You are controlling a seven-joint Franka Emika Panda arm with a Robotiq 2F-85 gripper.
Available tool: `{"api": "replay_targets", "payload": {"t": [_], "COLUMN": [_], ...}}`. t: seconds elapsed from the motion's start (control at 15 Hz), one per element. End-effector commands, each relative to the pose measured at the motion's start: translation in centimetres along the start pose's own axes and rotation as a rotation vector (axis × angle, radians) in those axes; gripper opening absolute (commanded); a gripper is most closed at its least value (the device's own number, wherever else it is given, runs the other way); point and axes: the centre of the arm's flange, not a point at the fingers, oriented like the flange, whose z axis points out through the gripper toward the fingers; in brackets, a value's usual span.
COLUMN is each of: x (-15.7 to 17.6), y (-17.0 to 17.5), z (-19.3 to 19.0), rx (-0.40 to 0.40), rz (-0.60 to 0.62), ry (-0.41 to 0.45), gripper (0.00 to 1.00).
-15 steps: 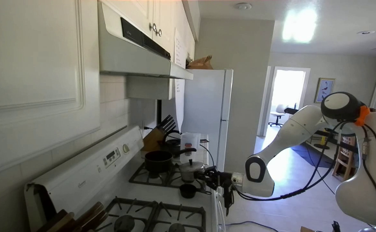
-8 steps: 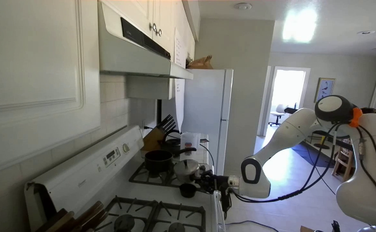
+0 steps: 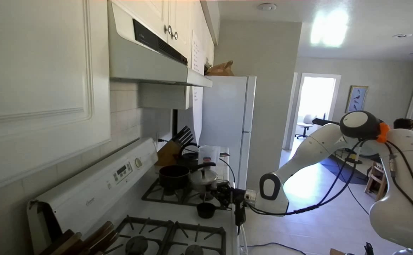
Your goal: Move the pot on the stove
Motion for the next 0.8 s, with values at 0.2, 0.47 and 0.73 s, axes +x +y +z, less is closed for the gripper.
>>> {"api": "replay_targets", "payload": {"t": [0.2, 0.47, 0.73], "x": [-1.0, -1.1, -1.3], "y": [0.0, -0.1, -0.5], "z": [0.5, -0.3, -1.3], "rx": [0.074, 0.079, 0.086], "rz": [0.039, 0.06, 0.071], "ry": [0.081, 0.089, 0.091], "gripper": [0.05, 0.05, 0.05]}}
